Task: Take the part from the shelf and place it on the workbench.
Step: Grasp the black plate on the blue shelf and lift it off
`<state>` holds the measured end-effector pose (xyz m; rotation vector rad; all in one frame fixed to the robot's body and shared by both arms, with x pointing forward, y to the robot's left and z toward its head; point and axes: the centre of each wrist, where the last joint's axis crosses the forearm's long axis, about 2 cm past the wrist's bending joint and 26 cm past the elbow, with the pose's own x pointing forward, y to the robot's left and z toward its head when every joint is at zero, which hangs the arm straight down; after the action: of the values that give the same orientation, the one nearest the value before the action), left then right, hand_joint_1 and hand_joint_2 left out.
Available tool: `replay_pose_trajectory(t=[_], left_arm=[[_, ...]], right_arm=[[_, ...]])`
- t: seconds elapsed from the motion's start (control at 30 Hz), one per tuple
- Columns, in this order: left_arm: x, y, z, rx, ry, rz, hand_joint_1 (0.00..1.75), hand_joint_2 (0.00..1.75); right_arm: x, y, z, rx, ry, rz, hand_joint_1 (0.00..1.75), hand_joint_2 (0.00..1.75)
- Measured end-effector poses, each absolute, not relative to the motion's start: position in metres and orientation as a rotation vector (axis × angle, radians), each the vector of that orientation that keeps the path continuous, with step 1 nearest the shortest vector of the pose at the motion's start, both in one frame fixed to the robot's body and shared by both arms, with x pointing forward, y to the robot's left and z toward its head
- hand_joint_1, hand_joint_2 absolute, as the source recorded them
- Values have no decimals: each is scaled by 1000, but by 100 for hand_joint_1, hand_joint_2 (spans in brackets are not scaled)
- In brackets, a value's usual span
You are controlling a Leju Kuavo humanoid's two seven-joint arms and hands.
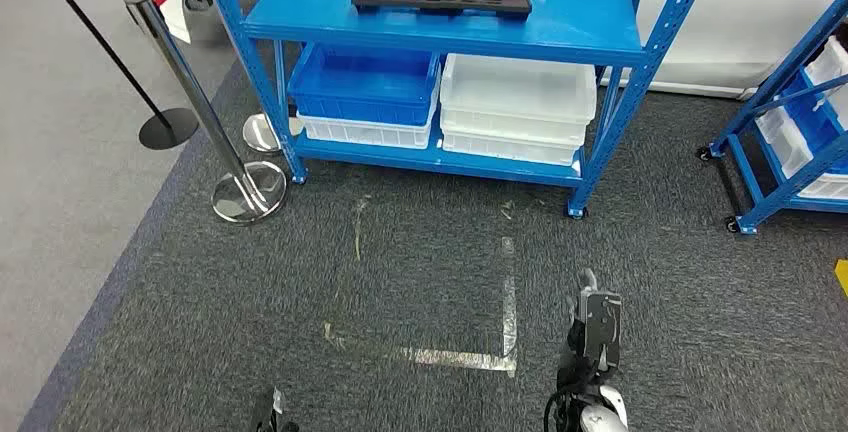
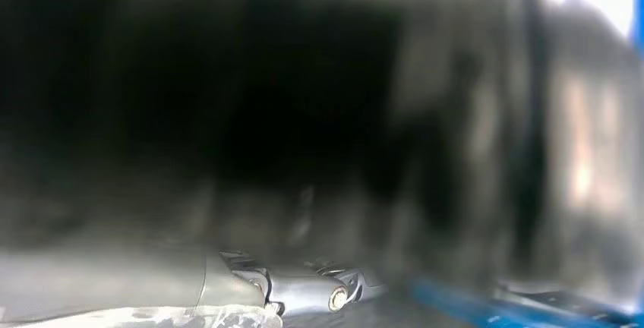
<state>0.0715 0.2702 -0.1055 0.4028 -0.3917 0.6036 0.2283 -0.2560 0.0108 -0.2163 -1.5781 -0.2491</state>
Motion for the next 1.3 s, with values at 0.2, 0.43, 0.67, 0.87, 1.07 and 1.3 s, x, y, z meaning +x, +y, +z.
replay_pose_trajectory(t=[0.2, 0.43, 0.67, 0.87, 1.07, 1.3], left_arm=[[69, 271, -106, 407, -384, 595, 0, 0], [69, 270, -106, 397, -368, 573, 0, 0], [70, 271, -106, 372, -351, 554, 0, 0], [70, 271, -106, 372, -349, 545, 0, 0], [70, 272, -106, 372, -348, 529, 0, 0], [70, 273, -106, 368, -363, 542, 0, 0]], right_arm=[[247, -246, 51, -174, -1736, -215, 0, 0], [259, -226, 108, -61, -1934, -147, 0, 0], [257, -211, 149, 11, -2062, -90, 0, 0], [254, -205, 161, 57, -2098, -84, 0, 0], [253, -203, 172, 82, -2127, -78, 0, 0], [254, -201, 177, 112, -2142, -57, 0, 0]])
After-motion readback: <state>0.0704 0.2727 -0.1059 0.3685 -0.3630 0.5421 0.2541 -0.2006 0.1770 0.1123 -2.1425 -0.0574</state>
